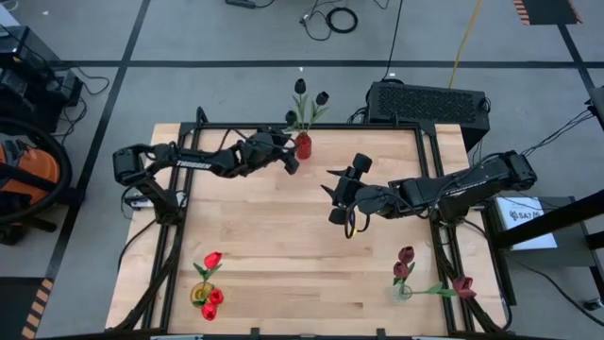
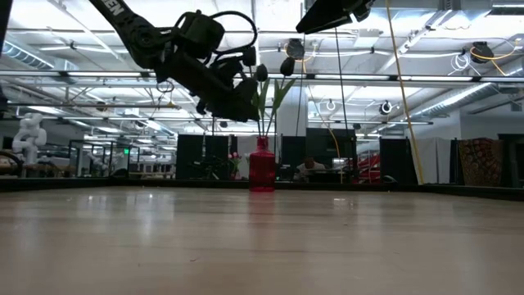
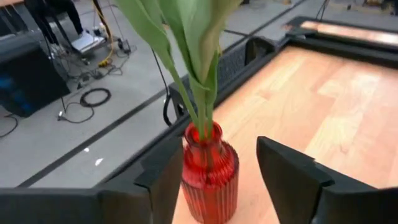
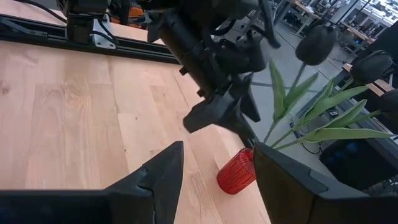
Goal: Sort flowers into vase by color
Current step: Return to Home Position
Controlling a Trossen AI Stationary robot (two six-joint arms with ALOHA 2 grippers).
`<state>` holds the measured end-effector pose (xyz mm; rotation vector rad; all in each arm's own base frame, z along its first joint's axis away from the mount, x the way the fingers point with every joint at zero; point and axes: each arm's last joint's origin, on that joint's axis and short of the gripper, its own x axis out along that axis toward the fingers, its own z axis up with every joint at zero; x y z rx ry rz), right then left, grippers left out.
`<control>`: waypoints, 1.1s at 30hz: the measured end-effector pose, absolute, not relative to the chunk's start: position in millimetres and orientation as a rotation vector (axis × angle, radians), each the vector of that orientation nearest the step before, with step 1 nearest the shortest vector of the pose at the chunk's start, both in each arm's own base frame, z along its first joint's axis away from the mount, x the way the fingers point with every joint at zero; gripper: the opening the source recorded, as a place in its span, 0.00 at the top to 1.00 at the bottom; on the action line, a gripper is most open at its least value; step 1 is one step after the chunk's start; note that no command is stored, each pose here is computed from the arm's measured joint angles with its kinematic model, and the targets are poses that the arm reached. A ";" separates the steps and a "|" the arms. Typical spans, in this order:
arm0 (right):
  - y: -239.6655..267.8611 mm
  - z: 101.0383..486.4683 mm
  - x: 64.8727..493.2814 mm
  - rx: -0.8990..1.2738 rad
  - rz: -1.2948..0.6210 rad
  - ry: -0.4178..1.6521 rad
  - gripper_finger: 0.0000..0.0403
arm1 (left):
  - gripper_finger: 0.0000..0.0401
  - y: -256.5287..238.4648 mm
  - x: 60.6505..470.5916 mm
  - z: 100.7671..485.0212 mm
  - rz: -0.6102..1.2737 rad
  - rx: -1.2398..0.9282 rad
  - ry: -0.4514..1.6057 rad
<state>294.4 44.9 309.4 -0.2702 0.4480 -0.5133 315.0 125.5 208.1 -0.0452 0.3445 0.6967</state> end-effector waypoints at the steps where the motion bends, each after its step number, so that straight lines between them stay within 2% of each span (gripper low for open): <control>1: 44.9 309.4 294.4 -0.270 -0.513 0.448 0.54 | 0.46 124.5 314.4 208.4 0.695 -0.045 0.353; 6: 45.2 309.1 294.4 -0.268 -0.504 0.450 0.54 | 0.43 108.9 306.4 221.0 0.659 -0.046 0.401; 11: 45.3 307.5 296.9 -0.219 -0.340 0.465 0.56 | 0.43 84.2 288.7 242.6 0.525 -0.112 0.453; 15: 39.3 308.2 299.4 -0.178 -0.285 0.457 0.63 | 0.43 63.8 274.2 268.9 0.320 -0.153 0.396; 19: 30.5 302.5 300.1 -0.164 -0.272 0.476 0.77 | 0.46 44.0 254.1 291.7 0.193 -0.146 0.362; 24: 16.1 281.9 301.2 -0.138 -0.204 0.457 0.97 | 0.62 26.2 226.1 301.3 0.220 -0.102 0.434; 29: 7.4 266.4 301.1 -0.109 -0.060 0.384 0.97 | 0.84 9.6 213.7 295.2 0.161 -0.030 0.385; 33: 9.2 255.0 298.4 -0.115 0.039 0.278 0.99 | 0.97 -1.7 206.4 274.3 0.084 0.006 0.393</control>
